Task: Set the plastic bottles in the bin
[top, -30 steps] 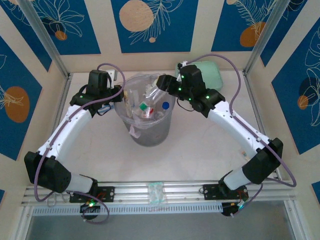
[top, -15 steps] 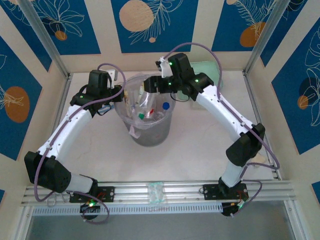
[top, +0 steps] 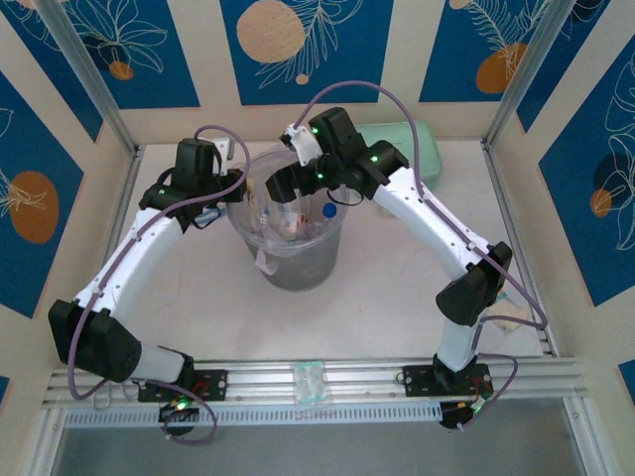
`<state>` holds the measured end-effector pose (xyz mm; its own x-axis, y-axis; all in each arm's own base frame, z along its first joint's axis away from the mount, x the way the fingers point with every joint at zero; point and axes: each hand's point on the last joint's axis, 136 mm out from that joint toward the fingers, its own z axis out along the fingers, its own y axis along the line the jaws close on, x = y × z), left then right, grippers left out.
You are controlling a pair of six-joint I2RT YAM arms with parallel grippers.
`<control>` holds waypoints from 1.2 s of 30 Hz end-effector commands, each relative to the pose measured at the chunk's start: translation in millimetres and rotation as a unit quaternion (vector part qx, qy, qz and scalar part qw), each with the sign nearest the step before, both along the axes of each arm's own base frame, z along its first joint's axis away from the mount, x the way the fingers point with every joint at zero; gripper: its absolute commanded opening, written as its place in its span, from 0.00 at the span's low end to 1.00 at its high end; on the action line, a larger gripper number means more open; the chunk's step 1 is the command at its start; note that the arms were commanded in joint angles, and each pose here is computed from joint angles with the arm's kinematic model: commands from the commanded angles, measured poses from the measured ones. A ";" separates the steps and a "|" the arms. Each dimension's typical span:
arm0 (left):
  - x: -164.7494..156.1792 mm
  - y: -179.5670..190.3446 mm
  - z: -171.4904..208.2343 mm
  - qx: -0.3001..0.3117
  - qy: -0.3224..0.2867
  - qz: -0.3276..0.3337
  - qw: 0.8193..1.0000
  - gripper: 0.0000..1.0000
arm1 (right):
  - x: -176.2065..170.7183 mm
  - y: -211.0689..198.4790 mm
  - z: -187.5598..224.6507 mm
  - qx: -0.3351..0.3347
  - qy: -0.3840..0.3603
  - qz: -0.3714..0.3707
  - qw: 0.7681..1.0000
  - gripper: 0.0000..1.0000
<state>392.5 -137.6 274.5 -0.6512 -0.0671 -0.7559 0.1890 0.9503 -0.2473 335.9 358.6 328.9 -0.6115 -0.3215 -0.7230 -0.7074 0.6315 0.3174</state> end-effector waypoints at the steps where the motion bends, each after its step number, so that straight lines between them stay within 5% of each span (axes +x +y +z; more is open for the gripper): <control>1: 9.6 4.6 4.8 0.004 -0.024 0.007 1.000 0.00 | -9.2 -16.3 36.6 0.023 -0.030 -0.012 0.999 0.84; 8: 10.1 4.6 5.7 0.003 -0.025 0.007 1.000 0.00 | 2.9 -24.2 35.3 0.021 -0.027 -0.044 0.998 0.79; 14: 9.2 4.6 6.7 0.000 -0.026 0.007 1.000 0.00 | 6.6 4.6 2.5 0.020 0.036 -0.026 0.999 0.52; 17: 8.5 5.0 9.0 0.000 -0.029 0.008 1.000 0.00 | 8.2 16.6 -28.7 0.000 0.081 -0.027 0.996 0.47; 29: 7.1 7.1 13.8 0.000 -0.037 0.011 0.999 0.00 | 2.5 12.7 -113.9 -0.096 0.180 -0.083 0.976 0.46; 32: 7.2 6.9 13.9 0.000 -0.038 0.011 0.999 0.00 | 4.6 5.8 -99.8 -0.088 0.168 -0.088 0.978 0.50; 36: 8.0 5.4 11.1 -0.001 -0.034 0.008 0.999 0.00 | 2.2 4.0 -50.5 -0.034 0.132 -0.072 0.988 0.67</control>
